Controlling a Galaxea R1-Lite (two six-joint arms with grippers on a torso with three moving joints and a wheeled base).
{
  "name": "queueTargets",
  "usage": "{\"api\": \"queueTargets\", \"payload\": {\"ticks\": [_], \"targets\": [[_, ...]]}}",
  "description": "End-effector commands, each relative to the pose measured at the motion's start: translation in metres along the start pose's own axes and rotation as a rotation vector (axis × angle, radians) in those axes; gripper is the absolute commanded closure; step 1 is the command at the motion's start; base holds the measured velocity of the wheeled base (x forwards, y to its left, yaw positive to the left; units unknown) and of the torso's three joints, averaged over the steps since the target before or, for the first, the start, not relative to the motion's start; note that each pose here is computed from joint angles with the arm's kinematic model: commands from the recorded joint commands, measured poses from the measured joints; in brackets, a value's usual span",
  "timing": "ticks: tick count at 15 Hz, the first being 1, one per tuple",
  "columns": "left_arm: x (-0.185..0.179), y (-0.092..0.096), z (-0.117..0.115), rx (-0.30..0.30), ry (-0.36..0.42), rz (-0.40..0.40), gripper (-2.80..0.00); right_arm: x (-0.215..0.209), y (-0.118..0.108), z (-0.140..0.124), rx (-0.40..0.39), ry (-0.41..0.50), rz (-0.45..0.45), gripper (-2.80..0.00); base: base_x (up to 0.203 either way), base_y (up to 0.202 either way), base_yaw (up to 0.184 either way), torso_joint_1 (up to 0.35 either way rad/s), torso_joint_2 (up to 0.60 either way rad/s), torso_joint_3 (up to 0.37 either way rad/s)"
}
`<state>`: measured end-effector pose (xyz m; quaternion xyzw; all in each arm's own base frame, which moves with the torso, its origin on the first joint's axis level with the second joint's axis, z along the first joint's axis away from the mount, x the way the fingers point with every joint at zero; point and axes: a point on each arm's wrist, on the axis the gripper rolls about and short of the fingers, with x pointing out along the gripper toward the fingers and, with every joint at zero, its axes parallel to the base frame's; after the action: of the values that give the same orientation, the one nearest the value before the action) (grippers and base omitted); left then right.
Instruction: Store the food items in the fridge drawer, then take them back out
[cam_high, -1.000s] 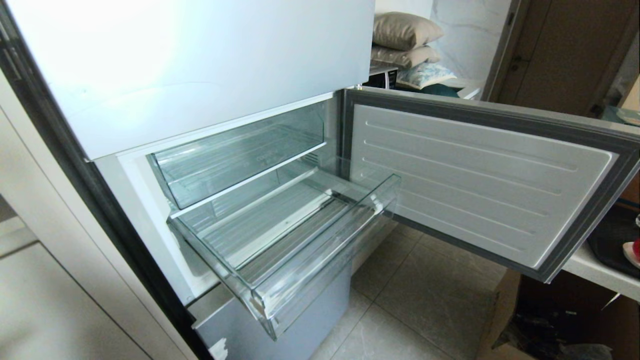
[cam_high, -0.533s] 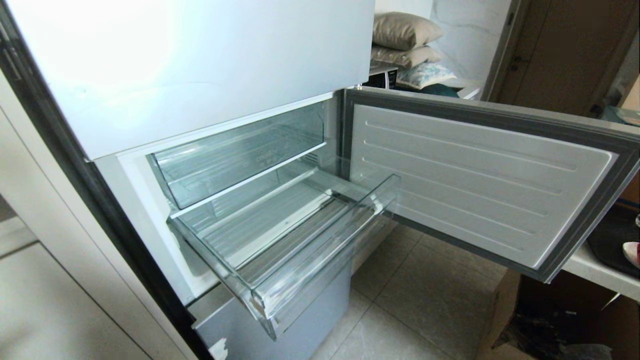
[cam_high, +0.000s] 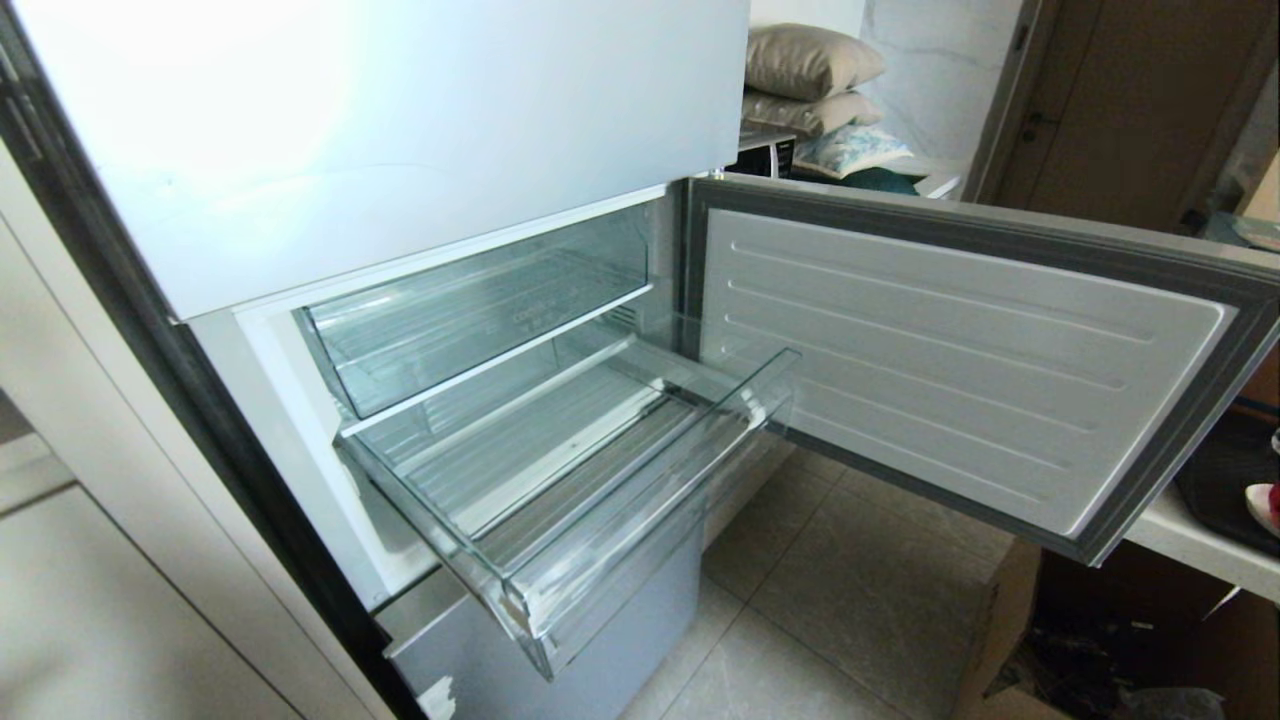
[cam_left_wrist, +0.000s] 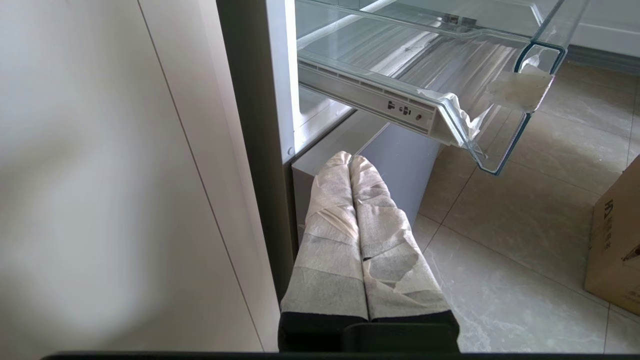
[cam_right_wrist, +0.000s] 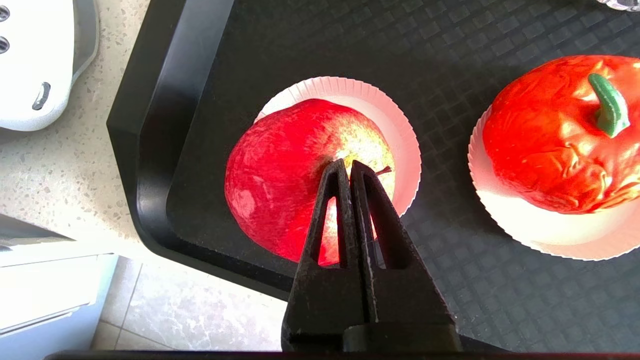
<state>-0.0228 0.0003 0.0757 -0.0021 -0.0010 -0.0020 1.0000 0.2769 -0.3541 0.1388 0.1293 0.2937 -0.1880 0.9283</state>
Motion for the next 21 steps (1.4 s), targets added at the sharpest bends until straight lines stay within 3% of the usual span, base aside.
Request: {"api": "queueTargets", "payload": {"ticks": [1, 21], "targets": [[0.000, 0.000, 0.000, 0.000, -0.001, 0.001, 0.00, 0.001, 0.001, 0.000, -0.002, 0.002, 0.006, 0.00, 0.000, 0.000, 0.000, 0.000, 0.00, 0.000], [0.000, 0.000, 0.000, 0.000, -0.001, 0.000, 0.00, 0.011, 0.025, 0.005, -0.031, 0.006, 0.053, 0.00, 0.000, 0.000, 0.000, 0.000, 0.00, 0.000]]}}
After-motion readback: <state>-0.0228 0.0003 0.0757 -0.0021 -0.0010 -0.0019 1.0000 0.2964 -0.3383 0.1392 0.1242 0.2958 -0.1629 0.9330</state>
